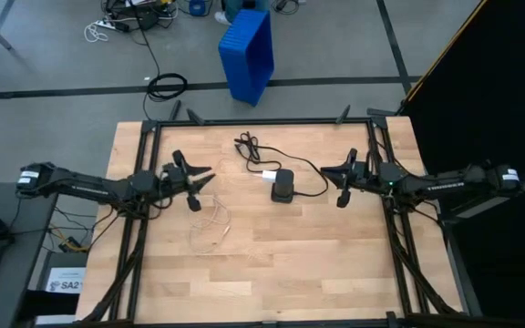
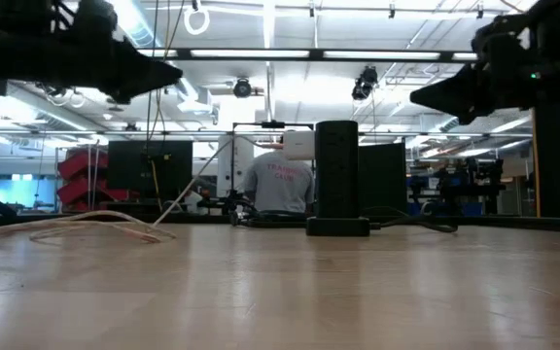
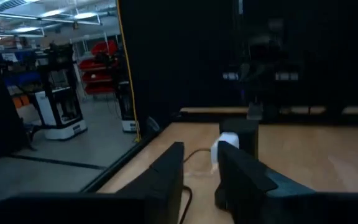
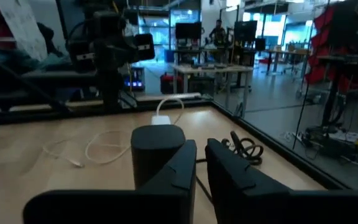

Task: Insert USB
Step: Remove the white charger adapter from the black outlet

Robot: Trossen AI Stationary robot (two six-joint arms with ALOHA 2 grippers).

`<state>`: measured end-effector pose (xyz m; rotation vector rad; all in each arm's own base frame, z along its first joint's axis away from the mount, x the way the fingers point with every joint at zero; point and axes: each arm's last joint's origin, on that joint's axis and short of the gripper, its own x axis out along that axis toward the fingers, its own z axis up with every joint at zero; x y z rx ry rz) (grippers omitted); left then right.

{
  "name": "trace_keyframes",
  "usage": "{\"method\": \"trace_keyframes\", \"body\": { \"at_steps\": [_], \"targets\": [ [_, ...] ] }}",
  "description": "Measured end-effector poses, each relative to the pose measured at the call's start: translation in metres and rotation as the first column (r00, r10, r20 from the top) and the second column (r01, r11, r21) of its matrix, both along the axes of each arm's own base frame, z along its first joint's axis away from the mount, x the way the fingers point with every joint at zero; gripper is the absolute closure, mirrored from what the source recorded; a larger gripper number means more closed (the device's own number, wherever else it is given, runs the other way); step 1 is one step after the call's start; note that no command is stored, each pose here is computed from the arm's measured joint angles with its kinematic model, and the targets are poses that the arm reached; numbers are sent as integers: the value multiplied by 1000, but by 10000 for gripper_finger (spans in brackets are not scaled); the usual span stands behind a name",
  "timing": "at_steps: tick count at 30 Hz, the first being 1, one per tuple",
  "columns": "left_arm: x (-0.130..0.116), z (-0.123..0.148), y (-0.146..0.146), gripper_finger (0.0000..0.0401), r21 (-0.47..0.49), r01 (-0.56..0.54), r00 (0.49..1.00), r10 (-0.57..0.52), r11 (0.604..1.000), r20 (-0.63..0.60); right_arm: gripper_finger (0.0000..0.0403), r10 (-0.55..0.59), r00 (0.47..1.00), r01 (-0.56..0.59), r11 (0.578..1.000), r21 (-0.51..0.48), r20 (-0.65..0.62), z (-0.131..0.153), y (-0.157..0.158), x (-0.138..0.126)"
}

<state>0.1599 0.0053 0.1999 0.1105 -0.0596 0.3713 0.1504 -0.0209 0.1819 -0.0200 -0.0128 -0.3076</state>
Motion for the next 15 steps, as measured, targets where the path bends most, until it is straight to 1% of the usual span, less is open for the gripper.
{"method": "trace_keyframes", "body": {
  "at_steps": [3,6,10,15],
  "targets": [
    [12,0,-1,274,16,5,1000,-5,1000,-8,361,3,999,-3,1000,-4,-49,3,-1,13],
    [24,-1,-1,260,31,6,999,-5,1000,-51,336,17,996,-19,1000,-16,-85,6,0,24],
    [37,-1,-2,249,20,9,997,-7,1000,-75,296,33,993,-35,999,-15,-114,6,2,34],
    [53,-7,-2,228,33,11,990,-7,999,-144,240,36,987,-34,999,12,-159,0,2,44]
  ]
}}
